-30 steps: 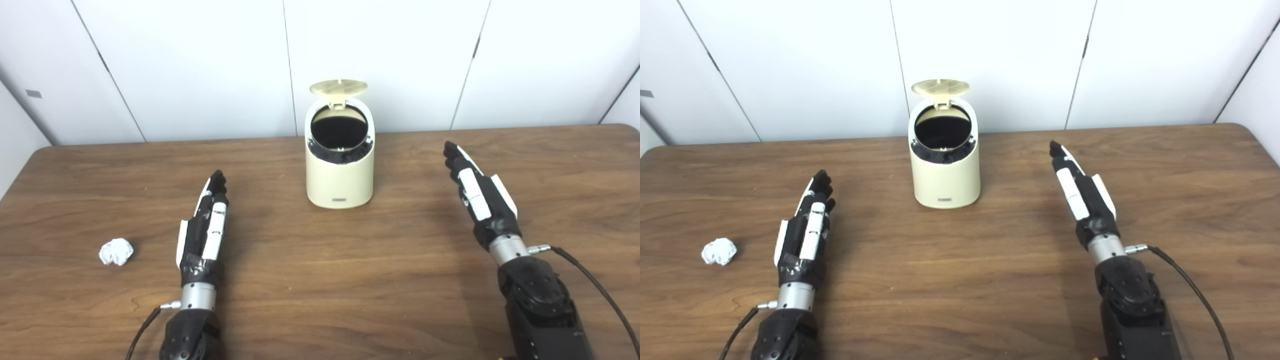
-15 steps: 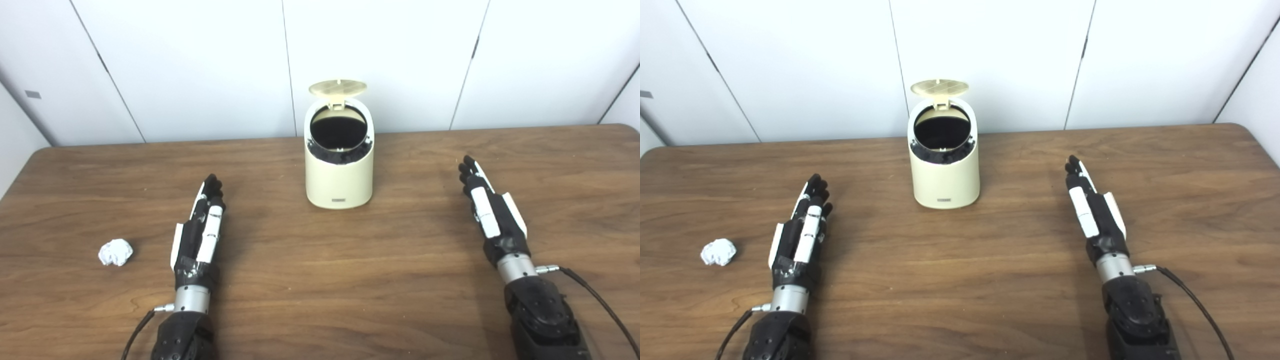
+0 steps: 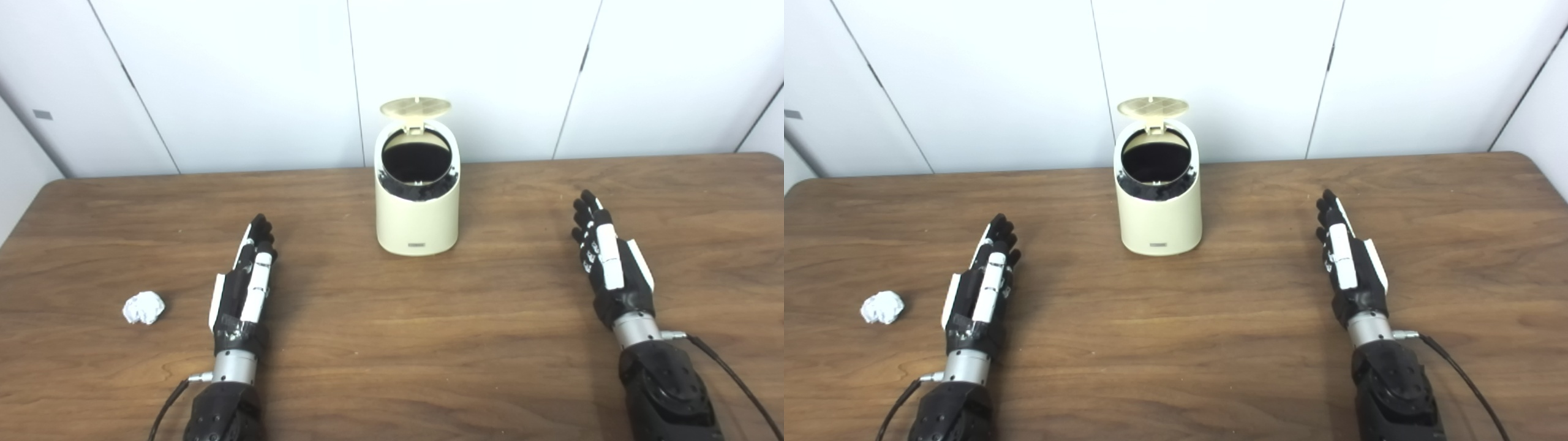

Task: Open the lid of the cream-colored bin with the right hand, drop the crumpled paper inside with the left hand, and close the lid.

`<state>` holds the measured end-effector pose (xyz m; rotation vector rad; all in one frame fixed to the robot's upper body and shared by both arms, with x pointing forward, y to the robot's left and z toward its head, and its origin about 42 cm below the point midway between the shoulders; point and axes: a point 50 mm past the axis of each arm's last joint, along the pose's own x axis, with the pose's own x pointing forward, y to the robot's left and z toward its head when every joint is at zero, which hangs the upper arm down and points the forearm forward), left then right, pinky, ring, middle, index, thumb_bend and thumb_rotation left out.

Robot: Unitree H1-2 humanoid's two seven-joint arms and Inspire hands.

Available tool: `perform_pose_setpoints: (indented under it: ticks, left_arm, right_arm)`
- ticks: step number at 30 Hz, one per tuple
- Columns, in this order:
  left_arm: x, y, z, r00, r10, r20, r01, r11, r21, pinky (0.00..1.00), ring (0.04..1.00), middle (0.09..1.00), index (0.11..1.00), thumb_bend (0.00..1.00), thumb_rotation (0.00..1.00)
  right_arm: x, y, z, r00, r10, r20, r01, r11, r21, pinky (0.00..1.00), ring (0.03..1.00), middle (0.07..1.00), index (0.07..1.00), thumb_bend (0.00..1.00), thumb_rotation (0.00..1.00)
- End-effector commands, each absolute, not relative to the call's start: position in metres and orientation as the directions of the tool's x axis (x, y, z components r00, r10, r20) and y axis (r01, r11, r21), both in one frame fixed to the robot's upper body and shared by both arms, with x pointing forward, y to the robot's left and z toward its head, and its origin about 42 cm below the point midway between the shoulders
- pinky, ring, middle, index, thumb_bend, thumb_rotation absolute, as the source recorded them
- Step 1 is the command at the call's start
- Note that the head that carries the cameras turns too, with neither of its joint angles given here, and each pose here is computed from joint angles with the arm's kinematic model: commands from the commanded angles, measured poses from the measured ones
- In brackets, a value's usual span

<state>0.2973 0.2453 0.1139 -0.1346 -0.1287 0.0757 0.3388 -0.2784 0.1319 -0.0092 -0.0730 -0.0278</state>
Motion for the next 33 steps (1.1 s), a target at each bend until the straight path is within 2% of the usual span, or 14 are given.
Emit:
perform_pose_setpoints:
  ticks: [1,6,13,25,30,33]
  left_arm:
    - [0.289,0.248,0.110,0.990,0.093,0.110,-0.078,0.988,-0.130,1.00,0.992,0.973,0.981,0.32,0.68]
    - [0.289,0.242,0.108,0.990,0.086,0.110,-0.072,0.990,-0.121,1.00,0.993,0.973,0.981,0.31,0.70]
    - [0.290,0.232,0.101,0.989,0.098,0.114,-0.084,0.989,-0.118,1.00,0.982,0.960,0.966,0.33,0.65]
    - [0.291,0.229,0.093,0.988,0.102,0.115,-0.090,0.990,-0.105,1.00,0.983,0.956,0.956,0.36,0.65]
    - [0.290,0.231,0.095,0.990,0.105,0.098,-0.098,0.992,-0.075,0.98,0.965,0.944,0.955,0.39,0.56]
    - [0.290,0.232,0.101,0.990,0.100,0.098,-0.095,0.994,-0.058,0.93,0.956,0.950,0.966,0.39,0.40]
  right_arm:
    - [0.345,-0.284,0.143,0.992,-0.020,0.121,0.021,1.000,-0.012,1.00,1.000,0.990,0.995,0.57,0.98]
    - [0.345,-0.289,0.143,0.994,-0.029,0.108,0.030,1.000,-0.009,1.00,1.000,0.989,0.990,0.57,0.98]
    - [0.349,-0.297,0.138,0.995,-0.006,0.103,0.007,1.000,-0.006,1.00,1.000,0.999,0.999,0.57,0.98]
    - [0.344,-0.286,0.154,0.995,-0.019,0.093,0.018,1.000,0.020,1.00,0.999,0.987,0.992,0.55,1.00]
    - [0.340,-0.282,0.156,0.995,-0.024,0.095,0.020,0.999,0.037,1.00,1.000,0.989,0.994,0.51,1.00]
    - [0.338,-0.280,0.155,0.995,-0.021,0.093,0.018,0.999,0.037,1.00,1.000,0.998,0.999,0.52,1.00]
